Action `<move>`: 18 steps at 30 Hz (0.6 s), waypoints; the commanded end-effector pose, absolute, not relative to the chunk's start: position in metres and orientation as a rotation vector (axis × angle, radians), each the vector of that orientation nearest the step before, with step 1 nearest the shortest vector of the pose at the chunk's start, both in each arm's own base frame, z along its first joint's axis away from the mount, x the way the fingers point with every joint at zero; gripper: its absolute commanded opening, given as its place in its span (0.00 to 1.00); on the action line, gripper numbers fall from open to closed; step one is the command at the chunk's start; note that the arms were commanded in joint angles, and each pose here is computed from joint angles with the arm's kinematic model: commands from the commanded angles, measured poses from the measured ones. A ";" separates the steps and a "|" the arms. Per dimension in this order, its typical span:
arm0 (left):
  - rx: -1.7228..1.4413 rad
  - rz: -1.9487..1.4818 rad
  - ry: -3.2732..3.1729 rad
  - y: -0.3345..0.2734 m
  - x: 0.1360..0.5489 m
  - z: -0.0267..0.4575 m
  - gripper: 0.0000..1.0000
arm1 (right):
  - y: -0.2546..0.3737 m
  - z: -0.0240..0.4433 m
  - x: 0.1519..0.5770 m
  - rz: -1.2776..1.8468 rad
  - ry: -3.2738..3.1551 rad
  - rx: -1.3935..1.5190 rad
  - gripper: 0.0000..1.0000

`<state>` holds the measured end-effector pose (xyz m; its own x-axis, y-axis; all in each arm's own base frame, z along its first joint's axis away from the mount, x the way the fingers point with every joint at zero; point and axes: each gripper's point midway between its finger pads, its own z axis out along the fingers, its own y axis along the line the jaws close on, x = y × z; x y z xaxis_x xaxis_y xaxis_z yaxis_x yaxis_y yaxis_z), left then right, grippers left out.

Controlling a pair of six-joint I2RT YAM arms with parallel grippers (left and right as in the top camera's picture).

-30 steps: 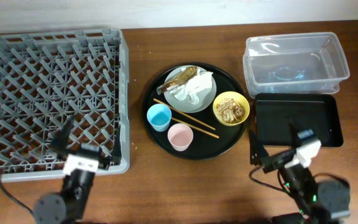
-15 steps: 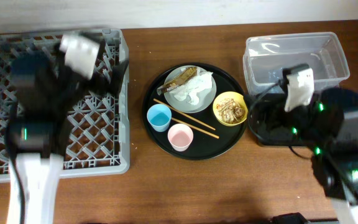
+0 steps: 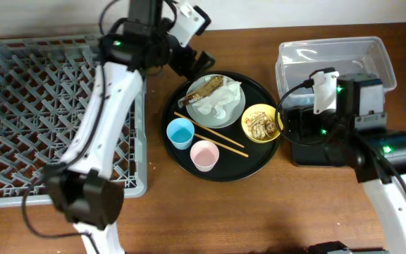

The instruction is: Sort waste into correct bins and load items into the dishwasher rack

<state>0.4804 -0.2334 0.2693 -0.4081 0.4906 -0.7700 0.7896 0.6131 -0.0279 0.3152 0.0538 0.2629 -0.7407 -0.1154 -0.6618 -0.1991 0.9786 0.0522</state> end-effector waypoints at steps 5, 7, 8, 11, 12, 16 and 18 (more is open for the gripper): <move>1.093 -0.311 2.133 -0.251 0.517 0.196 0.99 | 0.052 0.267 0.316 0.139 2.408 -0.204 0.99; 1.103 -0.256 2.159 -0.258 0.524 0.173 0.99 | 0.052 0.267 0.315 0.141 2.413 -0.205 0.98; 1.114 -0.244 2.167 -0.263 0.525 0.162 0.99 | 0.052 0.266 0.315 0.142 2.415 -0.206 0.98; 1.143 -0.206 2.188 -0.276 0.526 0.136 0.99 | 0.052 0.265 0.314 0.141 2.422 -0.206 0.98; 1.150 -0.180 2.200 -0.279 0.526 0.128 0.99 | 0.052 0.265 0.313 0.141 2.426 -0.206 0.99; 1.153 -0.137 2.239 -0.284 0.524 0.109 0.99 | 0.052 0.263 0.311 0.142 2.434 -0.206 0.99; 1.090 -0.160 2.271 -0.284 0.525 0.108 0.99 | 0.052 0.263 0.312 0.142 2.433 -0.207 0.98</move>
